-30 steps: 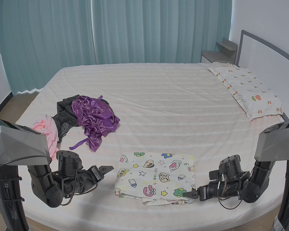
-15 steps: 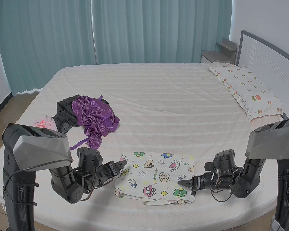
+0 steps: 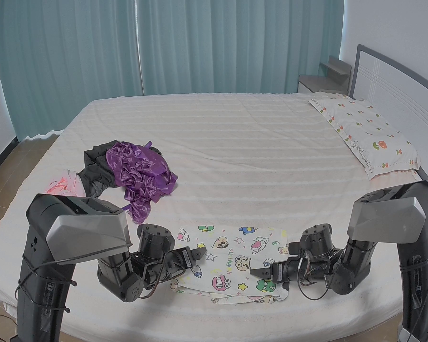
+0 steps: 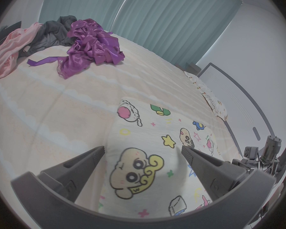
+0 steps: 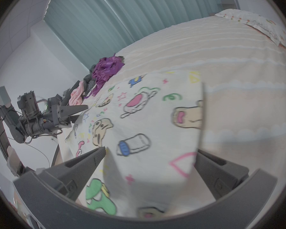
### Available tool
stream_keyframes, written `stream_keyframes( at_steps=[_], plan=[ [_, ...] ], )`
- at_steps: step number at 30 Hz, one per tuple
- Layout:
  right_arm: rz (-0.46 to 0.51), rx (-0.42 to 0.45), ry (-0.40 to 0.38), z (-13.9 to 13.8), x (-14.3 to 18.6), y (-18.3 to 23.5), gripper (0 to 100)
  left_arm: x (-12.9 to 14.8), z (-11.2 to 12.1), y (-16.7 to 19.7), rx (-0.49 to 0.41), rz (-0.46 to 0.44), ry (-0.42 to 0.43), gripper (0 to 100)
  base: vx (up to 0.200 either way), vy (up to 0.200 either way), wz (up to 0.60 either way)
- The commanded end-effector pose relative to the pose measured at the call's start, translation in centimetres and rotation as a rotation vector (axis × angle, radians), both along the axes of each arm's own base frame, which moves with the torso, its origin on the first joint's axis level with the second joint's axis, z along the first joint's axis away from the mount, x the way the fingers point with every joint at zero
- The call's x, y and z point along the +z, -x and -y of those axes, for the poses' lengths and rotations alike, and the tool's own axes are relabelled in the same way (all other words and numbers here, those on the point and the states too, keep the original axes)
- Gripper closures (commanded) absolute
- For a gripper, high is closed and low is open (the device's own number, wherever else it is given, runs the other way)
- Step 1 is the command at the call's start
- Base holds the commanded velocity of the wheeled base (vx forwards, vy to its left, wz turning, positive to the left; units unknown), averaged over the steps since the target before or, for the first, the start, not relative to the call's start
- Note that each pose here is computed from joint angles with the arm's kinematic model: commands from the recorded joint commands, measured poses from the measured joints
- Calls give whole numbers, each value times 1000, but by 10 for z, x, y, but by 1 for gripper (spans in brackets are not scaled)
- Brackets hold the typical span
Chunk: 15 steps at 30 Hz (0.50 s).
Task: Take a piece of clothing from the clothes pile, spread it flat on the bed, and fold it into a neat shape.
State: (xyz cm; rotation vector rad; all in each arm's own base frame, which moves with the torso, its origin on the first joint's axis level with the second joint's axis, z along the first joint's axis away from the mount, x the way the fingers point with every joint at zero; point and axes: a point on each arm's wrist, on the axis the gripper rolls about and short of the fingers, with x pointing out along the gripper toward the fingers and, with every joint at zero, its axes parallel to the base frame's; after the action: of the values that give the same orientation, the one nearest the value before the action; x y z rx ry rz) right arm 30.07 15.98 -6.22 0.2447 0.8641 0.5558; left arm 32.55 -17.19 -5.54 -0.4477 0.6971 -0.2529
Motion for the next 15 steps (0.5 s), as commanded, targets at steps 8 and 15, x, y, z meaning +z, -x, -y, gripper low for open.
stream_keyframes(
  at_steps=[8, 15],
  plan=[
    [9, 19, -26, -12, -3, -3, 0, -5, 6, 2, -17, -5, -3, 0, 0, 0, 0],
    [17, -4, -54, -13, -3, -4, 100, -5, 6, 3, -17, -2, -1, 100, 0, 0, 0]
  ],
)
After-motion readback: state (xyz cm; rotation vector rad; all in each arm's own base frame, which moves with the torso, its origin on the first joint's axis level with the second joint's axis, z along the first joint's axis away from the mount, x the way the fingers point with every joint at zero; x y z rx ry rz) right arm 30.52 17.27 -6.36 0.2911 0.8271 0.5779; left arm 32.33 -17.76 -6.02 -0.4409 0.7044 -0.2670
